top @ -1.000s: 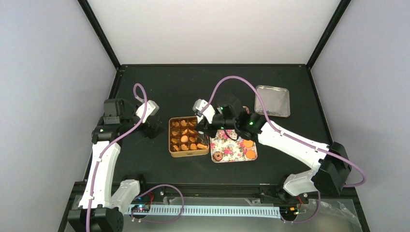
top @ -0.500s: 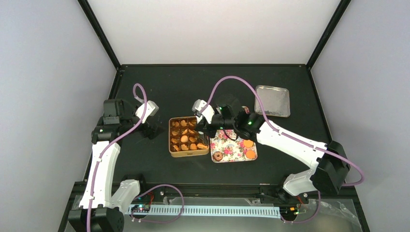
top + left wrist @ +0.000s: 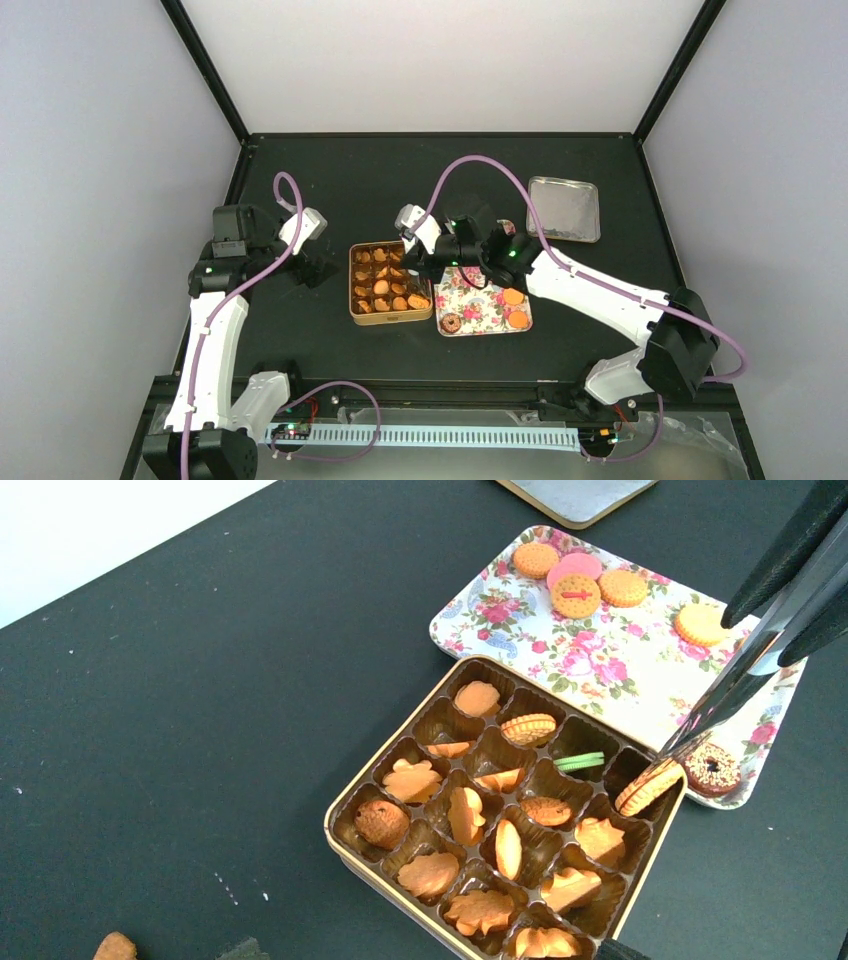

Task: Pack the cookies
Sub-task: Pick up the fake cookies from the empty pocket of the box.

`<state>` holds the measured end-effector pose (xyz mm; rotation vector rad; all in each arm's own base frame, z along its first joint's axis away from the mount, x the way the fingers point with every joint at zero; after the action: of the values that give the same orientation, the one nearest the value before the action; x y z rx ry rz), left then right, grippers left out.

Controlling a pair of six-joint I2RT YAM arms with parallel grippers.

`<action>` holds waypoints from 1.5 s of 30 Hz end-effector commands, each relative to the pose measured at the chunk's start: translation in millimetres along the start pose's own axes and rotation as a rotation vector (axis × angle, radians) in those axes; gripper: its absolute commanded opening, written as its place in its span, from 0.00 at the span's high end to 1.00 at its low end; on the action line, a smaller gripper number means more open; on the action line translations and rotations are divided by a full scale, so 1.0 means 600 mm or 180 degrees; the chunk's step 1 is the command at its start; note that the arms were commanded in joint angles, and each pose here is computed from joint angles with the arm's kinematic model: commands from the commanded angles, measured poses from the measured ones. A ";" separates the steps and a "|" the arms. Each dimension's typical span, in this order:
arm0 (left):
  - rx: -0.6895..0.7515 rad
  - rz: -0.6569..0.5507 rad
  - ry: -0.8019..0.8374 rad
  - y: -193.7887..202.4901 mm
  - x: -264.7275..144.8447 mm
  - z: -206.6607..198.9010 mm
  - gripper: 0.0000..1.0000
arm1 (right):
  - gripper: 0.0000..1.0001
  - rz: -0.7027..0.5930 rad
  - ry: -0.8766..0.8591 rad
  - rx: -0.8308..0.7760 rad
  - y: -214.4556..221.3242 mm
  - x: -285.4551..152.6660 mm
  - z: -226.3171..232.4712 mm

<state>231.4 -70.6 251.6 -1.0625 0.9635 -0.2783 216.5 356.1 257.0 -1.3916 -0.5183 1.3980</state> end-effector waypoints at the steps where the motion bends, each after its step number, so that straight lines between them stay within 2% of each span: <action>1: 0.0092 -0.0082 -0.0014 -0.018 -0.011 0.005 0.12 | 0.83 0.0179 0.0031 0.0050 0.036 0.014 -0.010; 6: 0.0081 -0.0086 -0.0001 -0.018 -0.009 0.006 0.12 | 0.82 -0.0019 0.0020 0.0010 0.009 -0.010 0.001; 10: 0.0091 -0.0111 0.0008 -0.021 -0.011 0.004 0.12 | 0.69 -0.0201 0.0059 -0.0052 -0.023 -0.033 0.008; 13: 0.0105 -0.0106 -0.0001 -0.021 -0.012 0.005 0.12 | 0.66 -0.0216 0.0053 -0.0077 -0.034 -0.038 0.011; 25: 0.0091 -0.0108 0.0024 -0.018 -0.012 0.004 0.12 | 0.66 -0.0058 -0.0342 -0.0036 -0.012 -0.019 0.033; 30: 0.0082 -0.0113 0.0028 -0.017 -0.011 0.004 0.12 | 0.66 -0.0028 -0.0175 -0.0070 -0.010 -0.008 0.016; 37: 0.0077 -0.0111 0.0026 -0.017 -0.011 0.004 0.12 | 0.67 -0.0015 -0.0042 -0.0143 -0.015 0.001 0.003; 45: 0.0076 -0.0115 0.0024 -0.017 -0.011 0.005 0.12 | 0.84 0.0016 -0.0091 -0.0090 -0.013 0.009 0.004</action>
<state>231.7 -68.6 251.4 -1.0672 0.9655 -0.2849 214.2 359.0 245.0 -1.4022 -0.5070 1.4576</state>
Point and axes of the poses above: each gripper's point midway between its finger pads, its own x axis out along the fingers, its own z axis along the line the jaws close on, y = z × x, the point moved 3 cm from there along -x, back along the fingers, and after that the axes turned 10 degrees about x, right-handed, at the moved point
